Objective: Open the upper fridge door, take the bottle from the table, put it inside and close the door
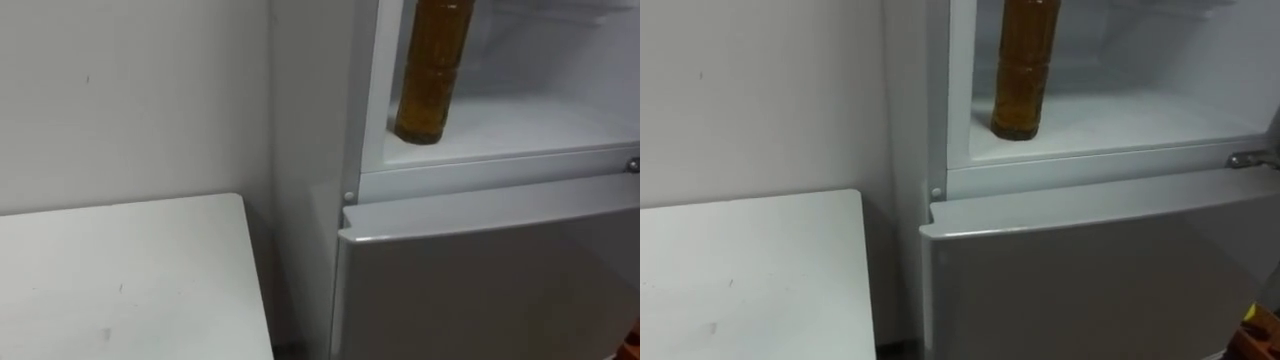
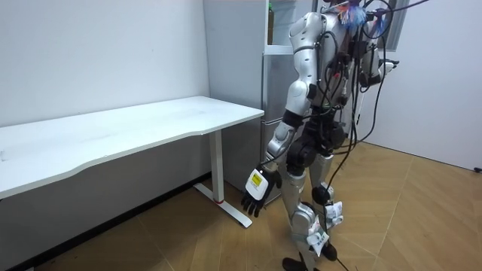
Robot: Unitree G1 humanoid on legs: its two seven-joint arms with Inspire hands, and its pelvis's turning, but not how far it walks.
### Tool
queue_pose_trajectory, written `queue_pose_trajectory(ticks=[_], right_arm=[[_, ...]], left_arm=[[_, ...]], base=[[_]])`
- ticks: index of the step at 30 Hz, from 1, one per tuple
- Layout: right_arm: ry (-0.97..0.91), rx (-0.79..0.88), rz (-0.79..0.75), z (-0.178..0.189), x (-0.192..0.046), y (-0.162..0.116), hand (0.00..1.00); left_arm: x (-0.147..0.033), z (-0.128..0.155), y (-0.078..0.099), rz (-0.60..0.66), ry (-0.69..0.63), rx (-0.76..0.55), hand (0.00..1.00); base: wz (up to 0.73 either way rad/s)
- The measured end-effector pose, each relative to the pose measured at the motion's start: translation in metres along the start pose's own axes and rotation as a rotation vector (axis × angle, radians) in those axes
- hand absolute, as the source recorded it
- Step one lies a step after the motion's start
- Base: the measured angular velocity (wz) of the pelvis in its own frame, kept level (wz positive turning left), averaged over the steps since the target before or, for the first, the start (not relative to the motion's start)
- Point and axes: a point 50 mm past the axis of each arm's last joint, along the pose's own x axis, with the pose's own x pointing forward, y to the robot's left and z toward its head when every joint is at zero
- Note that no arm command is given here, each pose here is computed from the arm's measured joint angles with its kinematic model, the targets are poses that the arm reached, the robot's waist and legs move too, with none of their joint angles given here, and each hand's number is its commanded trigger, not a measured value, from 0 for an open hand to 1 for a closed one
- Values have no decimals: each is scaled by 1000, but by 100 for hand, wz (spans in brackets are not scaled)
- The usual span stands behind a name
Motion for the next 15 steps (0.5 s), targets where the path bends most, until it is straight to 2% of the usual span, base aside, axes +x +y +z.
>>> queue_pose_trajectory(ticks=[15], right_arm=[[-80, 19, 24, 14, -10, 10, 0]], left_arm=[[-2, -10, -7, 8, 39, -11, 0]], base=[[0]])
